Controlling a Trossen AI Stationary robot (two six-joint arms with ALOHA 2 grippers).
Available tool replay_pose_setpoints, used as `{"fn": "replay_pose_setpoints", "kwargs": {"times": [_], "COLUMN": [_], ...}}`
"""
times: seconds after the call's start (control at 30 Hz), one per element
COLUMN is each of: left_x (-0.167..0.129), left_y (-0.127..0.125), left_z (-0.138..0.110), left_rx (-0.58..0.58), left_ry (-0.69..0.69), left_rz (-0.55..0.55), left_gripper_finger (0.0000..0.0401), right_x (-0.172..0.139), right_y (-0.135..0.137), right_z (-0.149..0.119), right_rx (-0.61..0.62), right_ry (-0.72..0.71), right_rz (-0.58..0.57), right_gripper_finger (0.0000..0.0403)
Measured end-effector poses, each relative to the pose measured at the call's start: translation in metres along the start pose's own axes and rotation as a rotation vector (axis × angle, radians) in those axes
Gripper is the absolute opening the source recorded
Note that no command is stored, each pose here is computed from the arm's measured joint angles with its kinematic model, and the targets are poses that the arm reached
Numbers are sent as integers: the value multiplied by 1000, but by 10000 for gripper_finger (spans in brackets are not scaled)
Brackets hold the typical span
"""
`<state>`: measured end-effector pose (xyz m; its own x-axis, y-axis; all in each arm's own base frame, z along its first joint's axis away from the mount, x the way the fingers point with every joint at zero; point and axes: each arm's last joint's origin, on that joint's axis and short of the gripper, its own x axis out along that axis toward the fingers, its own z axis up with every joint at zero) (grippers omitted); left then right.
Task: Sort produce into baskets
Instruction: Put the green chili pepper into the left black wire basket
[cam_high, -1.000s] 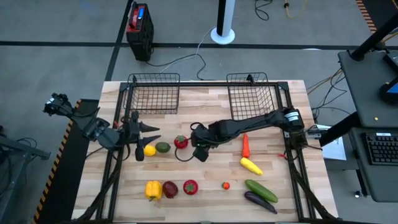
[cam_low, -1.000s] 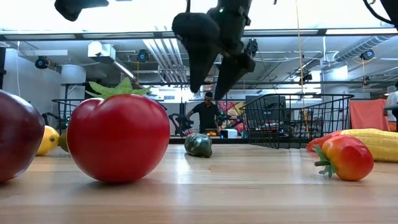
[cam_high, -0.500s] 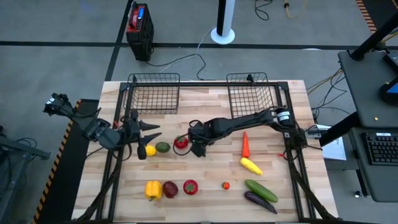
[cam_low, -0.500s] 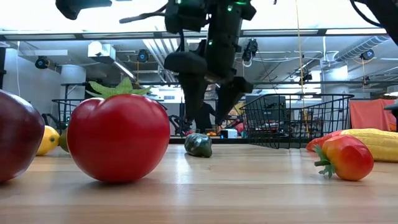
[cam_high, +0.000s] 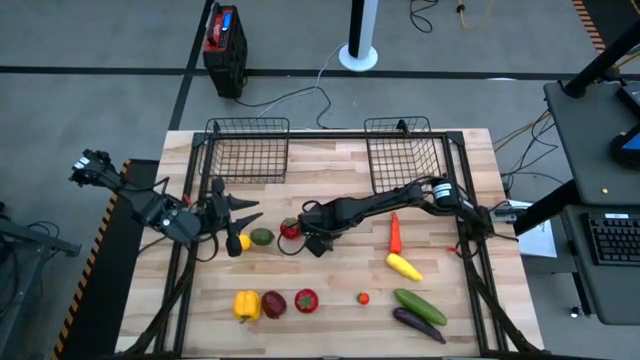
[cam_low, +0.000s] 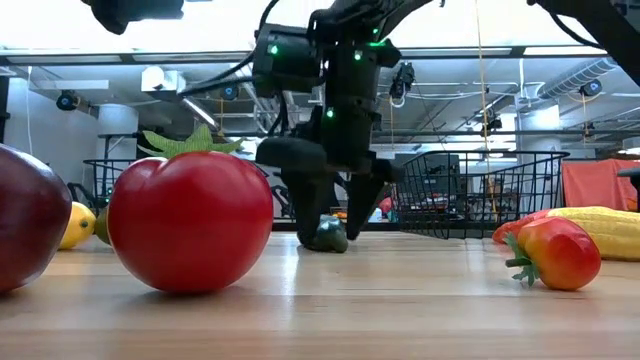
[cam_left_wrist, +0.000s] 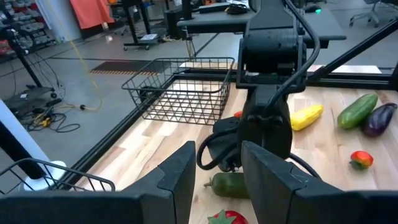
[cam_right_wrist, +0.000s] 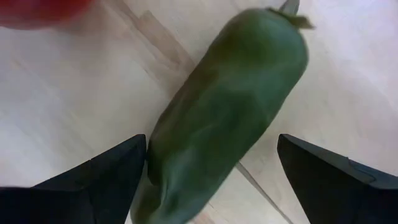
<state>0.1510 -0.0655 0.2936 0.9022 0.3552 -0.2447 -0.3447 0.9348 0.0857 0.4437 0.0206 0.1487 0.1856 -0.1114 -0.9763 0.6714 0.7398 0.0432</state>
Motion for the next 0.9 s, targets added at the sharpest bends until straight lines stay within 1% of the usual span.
{"fn": "replay_pose_setpoints", "kwargs": {"times": [0.13, 0.27, 0.37, 0.67, 0.8, 0.9], "left_x": [2, 4, 6, 6, 7, 6], "left_y": [-2, -5, -6, -7, -7, -7], "left_z": [-1, -2, -3, -4, -3, -3], "left_rx": [9, 14, 21, 23, 22, 21], "left_ry": [7, 14, 19, 15, 14, 13], "left_rz": [2, 3, 5, 31, 31, 30], "left_gripper_finger": [115, 115, 115, 115, 115, 115], "right_x": [0, 0, 0, -2, -8, -15], "right_y": [0, 0, 1, 1, -1, -3], "right_z": [0, 0, -1, -1, -2, -2], "right_rx": [10, 15, 16, 2, -17, -30], "right_ry": [0, 10, 34, 39, 45, 39], "right_rz": [0, 6, 30, 34, 28, 27], "right_gripper_finger": [336, 306, 275, 170, 125, 98]}}
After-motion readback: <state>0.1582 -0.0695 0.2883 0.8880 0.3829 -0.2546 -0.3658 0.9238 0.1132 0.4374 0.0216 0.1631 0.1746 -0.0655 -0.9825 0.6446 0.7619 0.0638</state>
